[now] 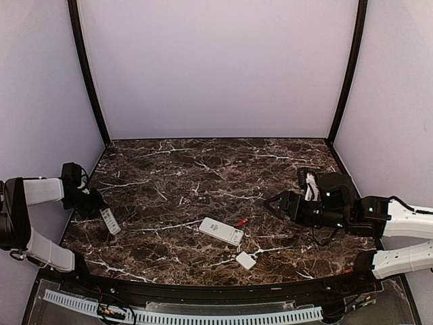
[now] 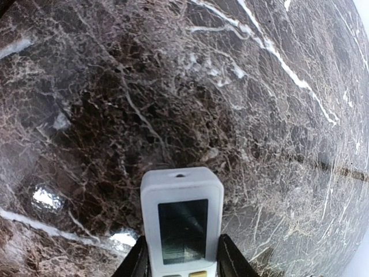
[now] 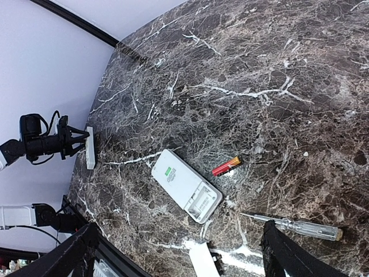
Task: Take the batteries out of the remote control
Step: Pick up the remote control from the corner of the board.
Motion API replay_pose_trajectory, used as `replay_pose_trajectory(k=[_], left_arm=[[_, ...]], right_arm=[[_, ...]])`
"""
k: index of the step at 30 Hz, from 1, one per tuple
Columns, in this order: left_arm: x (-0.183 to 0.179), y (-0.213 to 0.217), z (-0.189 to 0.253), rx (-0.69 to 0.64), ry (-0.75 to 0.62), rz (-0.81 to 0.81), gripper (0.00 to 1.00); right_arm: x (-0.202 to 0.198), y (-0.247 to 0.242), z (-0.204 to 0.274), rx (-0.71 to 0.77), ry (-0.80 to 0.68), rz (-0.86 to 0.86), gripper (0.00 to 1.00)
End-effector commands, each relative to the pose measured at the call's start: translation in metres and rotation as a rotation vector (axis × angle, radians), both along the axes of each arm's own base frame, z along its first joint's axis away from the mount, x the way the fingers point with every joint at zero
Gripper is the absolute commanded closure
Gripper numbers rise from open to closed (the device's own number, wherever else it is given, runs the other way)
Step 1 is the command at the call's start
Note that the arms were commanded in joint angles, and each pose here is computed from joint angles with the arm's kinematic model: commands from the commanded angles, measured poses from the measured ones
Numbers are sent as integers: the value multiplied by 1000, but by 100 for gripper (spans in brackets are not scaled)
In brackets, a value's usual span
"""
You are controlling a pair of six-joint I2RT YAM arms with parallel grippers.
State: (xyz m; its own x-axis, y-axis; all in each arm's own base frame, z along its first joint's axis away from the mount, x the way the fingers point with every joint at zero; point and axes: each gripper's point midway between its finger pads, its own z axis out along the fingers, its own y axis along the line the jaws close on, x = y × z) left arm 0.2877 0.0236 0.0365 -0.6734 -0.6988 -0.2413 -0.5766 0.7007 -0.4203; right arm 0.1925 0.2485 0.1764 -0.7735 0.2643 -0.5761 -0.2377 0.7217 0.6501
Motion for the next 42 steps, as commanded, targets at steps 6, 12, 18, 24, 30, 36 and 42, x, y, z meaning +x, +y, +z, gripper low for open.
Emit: replay_pose_trajectory(k=[6, 12, 18, 24, 30, 36, 42], left_arm=[[-6, -14, -13, 59, 107, -77, 67], [-9, -19, -24, 119, 203, -122, 65], [-13, -15, -23, 167, 259, -135, 56], [-16, -14, -25, 201, 304, -157, 53], [-16, -15, -31, 197, 317, -164, 61], [12, -29, 22, 133, 46, -138, 69], [36, -64, 117, -6, -339, -240, 69]], right_arm=[[6, 5, -3, -10, 4, -5, 5], [6, 10, -5, -3, 8, 9, 5], [8, 17, -8, -9, -2, 30, 5], [12, 29, -11, -35, -15, 69, 5], [13, 45, -11, -24, -14, 118, 5], [13, 55, -4, -17, -16, 154, 6], [5, 70, 28, 66, -96, 255, 3]])
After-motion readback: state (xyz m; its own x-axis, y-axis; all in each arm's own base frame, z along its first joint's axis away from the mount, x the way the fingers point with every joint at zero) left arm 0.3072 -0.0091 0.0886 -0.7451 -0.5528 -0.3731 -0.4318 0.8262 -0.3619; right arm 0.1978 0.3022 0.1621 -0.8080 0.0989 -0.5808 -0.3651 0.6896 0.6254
